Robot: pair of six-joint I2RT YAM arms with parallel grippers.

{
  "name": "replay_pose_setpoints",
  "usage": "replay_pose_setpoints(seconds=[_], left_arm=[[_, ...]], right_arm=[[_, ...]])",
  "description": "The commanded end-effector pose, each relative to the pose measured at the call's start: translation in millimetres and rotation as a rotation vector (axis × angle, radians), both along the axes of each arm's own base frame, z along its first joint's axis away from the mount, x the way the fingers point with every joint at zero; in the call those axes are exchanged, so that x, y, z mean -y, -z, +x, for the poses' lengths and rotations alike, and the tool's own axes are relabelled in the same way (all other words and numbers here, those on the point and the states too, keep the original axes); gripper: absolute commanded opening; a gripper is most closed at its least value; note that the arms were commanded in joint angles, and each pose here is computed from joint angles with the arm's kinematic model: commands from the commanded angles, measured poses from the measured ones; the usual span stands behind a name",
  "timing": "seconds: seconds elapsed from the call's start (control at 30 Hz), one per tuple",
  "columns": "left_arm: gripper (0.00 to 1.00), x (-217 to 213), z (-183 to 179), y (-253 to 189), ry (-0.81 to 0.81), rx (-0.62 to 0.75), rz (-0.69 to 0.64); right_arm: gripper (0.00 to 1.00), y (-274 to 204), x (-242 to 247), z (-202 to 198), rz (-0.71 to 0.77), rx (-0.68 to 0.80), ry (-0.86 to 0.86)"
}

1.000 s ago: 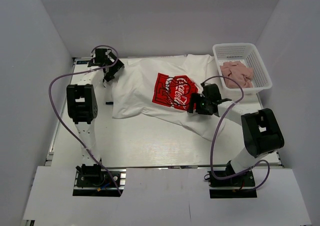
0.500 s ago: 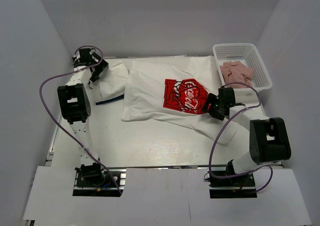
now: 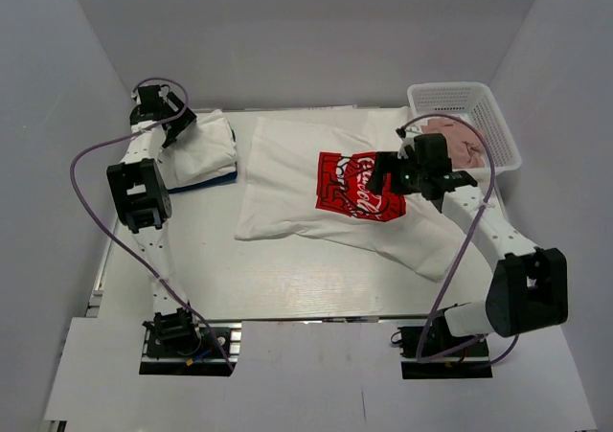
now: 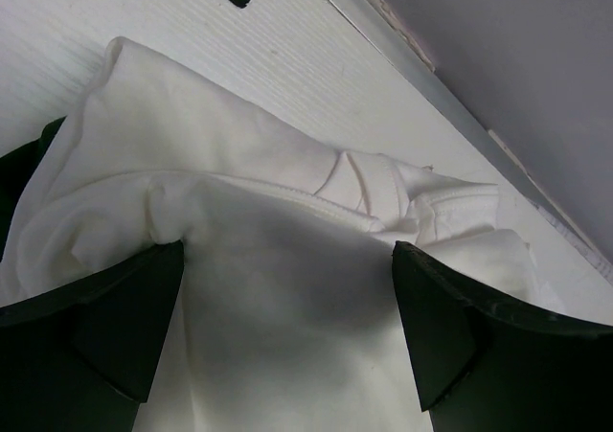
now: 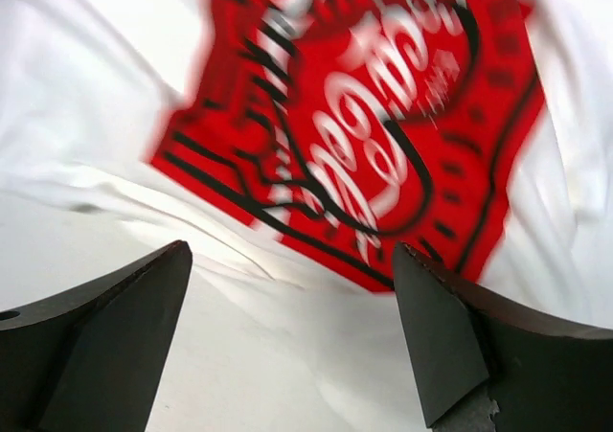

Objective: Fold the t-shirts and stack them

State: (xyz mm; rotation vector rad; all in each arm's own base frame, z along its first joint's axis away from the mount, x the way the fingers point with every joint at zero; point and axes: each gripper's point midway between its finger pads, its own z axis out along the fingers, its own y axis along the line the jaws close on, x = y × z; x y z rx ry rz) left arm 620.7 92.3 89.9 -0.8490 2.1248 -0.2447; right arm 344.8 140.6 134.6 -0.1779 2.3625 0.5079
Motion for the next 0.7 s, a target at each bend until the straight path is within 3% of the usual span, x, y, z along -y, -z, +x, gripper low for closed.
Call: replay_pose_setpoints(seconds=[0.0,0.13,0.3,0.5,0.67], left_arm=[[1.0,-2,5,-54,0.048,0.088,0.046],[1.0,25,2,-106,0.149,0.174,0.05],[1.0,47,-23,-126,0.192,0.184,0.05],[1.0,82,-55,-109,0.263,0.134,0.012],[1.0,108,-78,-68,0.314,0.022,-0.009]], right_arm=[[0.91,-47,-23,0,0.025,0.132,-0.137],[0.91,-59,-32,-6,0.063,0.195,-0.153],[0.91,-59,-35,-7,0.082,0.212,-0.151],[0.91,-53,-35,-10,0.086,0.195,-0.152],[0.91,-50,-33,-11,0.079,0.192,-0.143]])
